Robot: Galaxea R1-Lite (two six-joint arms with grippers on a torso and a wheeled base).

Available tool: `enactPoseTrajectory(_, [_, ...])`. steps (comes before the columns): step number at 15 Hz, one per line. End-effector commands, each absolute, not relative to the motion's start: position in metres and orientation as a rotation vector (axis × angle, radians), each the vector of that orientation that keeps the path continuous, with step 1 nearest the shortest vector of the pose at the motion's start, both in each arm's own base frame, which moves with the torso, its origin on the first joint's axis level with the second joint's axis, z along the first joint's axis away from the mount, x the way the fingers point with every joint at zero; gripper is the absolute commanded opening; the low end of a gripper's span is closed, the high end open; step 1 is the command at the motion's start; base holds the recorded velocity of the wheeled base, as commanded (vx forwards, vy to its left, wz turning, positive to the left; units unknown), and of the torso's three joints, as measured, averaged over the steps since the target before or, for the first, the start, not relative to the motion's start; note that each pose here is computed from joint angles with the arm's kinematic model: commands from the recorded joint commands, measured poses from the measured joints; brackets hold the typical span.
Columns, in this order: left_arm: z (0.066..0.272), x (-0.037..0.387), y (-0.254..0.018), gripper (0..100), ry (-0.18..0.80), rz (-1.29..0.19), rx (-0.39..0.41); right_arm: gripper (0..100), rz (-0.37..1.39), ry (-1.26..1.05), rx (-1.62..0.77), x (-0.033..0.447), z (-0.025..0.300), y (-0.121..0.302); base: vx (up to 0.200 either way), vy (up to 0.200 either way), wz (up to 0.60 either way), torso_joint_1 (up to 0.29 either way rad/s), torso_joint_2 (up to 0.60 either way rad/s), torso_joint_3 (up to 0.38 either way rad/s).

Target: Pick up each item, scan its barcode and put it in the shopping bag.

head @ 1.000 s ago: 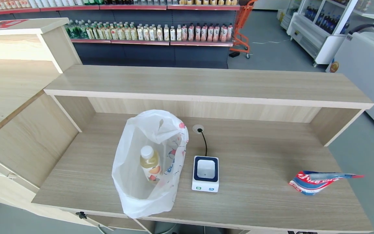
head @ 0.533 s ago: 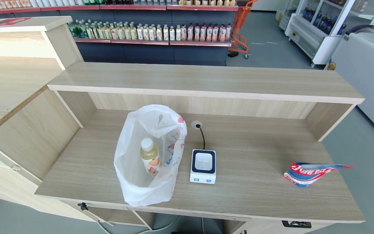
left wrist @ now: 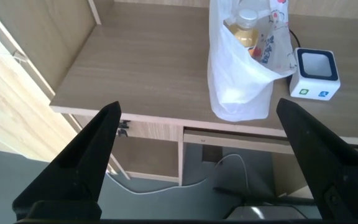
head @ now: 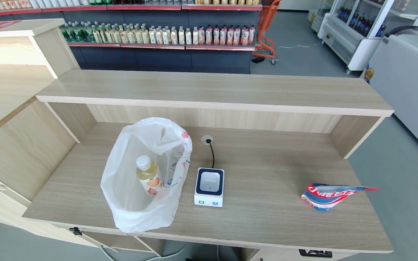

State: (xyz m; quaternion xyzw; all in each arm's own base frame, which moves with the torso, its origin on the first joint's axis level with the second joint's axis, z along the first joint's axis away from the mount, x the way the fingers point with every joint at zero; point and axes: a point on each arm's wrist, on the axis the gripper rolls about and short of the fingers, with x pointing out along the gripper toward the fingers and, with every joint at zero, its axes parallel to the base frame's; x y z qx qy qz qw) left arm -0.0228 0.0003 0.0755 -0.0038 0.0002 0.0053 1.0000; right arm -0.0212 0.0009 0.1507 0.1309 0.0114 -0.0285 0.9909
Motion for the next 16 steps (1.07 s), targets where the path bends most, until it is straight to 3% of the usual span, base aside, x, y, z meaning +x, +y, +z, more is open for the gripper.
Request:
enactPoseTrajectory(1, [0.075,-0.023,0.000,100,0.000,0.012,-0.008,100,-0.426,0.334,0.823,0.109,0.256,-0.026,0.000,0.000,0.00,0.000,0.00,0.000])
enactPoseTrajectory(4, [0.075,-0.023,0.000,100,0.000,0.011,-0.008,100,-0.684,0.566,0.945,0.173,0.206,-0.045,0.000,0.000,0.00,0.000,0.00,0.000])
enactPoseTrajectory(8, [0.075,-0.023,0.000,100,0.000,0.011,-0.008,100,-0.873,0.689,0.910,0.215,0.136,-0.057,0.000,0.000,0.00,0.000,0.00,0.000])
enactPoseTrajectory(12, [0.075,-0.023,0.000,100,0.000,0.011,-0.008,100,-0.830,0.714,0.888,0.252,0.108,-0.052,0.000,0.000,0.00,0.000,0.00,0.000])
enactPoseTrajectory(16, [0.075,-0.023,0.000,100,0.000,0.011,-0.008,100,-0.684,0.720,0.859,0.280,0.108,-0.024,0.000,0.000,0.00,0.000,0.00,0.000])
